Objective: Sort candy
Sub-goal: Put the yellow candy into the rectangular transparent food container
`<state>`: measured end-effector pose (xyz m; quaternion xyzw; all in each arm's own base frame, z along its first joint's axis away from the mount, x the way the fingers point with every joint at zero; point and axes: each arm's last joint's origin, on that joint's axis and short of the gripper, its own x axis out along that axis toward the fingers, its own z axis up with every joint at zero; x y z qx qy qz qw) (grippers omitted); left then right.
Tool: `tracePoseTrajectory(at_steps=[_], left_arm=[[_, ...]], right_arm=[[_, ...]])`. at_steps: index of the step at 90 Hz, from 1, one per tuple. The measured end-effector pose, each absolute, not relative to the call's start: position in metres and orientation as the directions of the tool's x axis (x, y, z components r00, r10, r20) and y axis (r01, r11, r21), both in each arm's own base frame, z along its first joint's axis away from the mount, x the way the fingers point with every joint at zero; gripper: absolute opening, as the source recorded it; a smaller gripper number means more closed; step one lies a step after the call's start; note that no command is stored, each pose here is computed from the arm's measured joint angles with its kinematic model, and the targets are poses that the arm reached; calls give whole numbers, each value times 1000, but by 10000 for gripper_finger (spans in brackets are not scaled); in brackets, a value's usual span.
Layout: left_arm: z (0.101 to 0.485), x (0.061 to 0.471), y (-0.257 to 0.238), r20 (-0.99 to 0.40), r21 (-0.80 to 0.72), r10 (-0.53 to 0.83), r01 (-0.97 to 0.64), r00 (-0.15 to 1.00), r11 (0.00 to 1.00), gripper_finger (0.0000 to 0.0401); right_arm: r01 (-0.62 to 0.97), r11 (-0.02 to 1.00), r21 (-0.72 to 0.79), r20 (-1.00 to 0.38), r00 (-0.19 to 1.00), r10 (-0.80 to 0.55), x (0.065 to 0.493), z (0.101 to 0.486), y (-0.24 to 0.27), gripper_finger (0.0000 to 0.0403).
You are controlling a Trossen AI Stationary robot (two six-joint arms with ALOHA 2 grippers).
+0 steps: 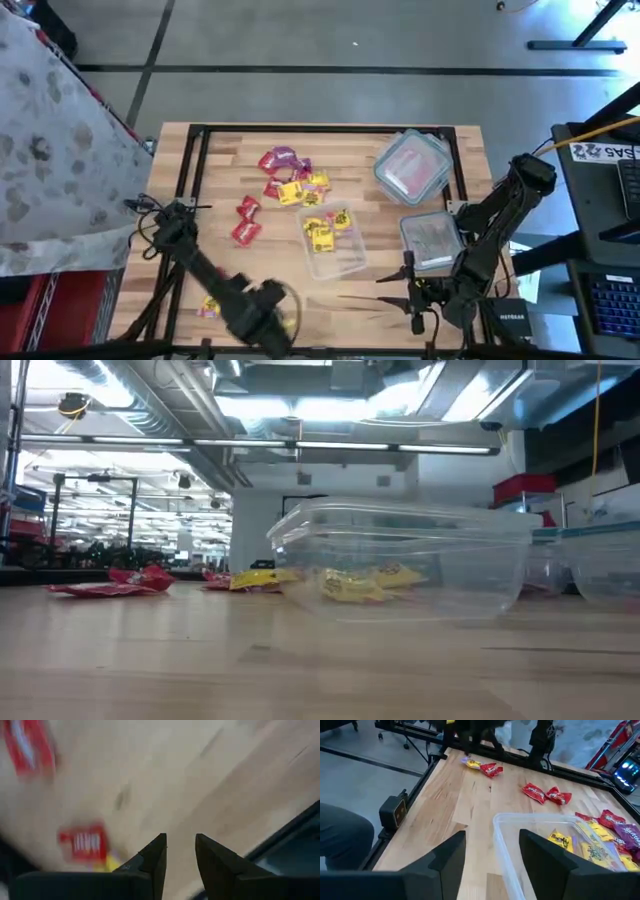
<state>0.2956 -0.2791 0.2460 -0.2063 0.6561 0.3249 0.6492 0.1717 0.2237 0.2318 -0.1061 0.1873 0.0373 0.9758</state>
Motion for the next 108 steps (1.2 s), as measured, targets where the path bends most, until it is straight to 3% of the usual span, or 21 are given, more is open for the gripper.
tracePoseTrajectory(at_steps=[16, 27, 52, 65, 91, 108], left_arm=[[213, 260, -295, -940, 310, 105, -680, -326, 664, 87], [199, 244, -298, -902, 376, 106, -642, -418, 668, 87], [181, 233, -297, -894, 411, 154, -636, -420, 653, 87], [178, 236, -296, -905, 373, 142, -588, -401, 718, 87], [179, 241, -292, -894, 386, 103, -636, -435, 668, 87], [178, 242, -295, -907, 359, 75, -666, -414, 654, 139]], right_arm=[[-133, 964, -232, -353, 935, 43, 173, 234, 225, 172], [-143, 955, -262, -343, 938, 46, 173, 236, 226, 172], [-137, 953, -271, -345, 938, 37, 176, 236, 223, 172], [-144, 953, -268, -348, 936, 44, 176, 236, 224, 172], [-141, 958, -250, -340, 939, 50, 176, 237, 224, 172], [-148, 958, -243, -341, 938, 59, 176, 237, 225, 172]])
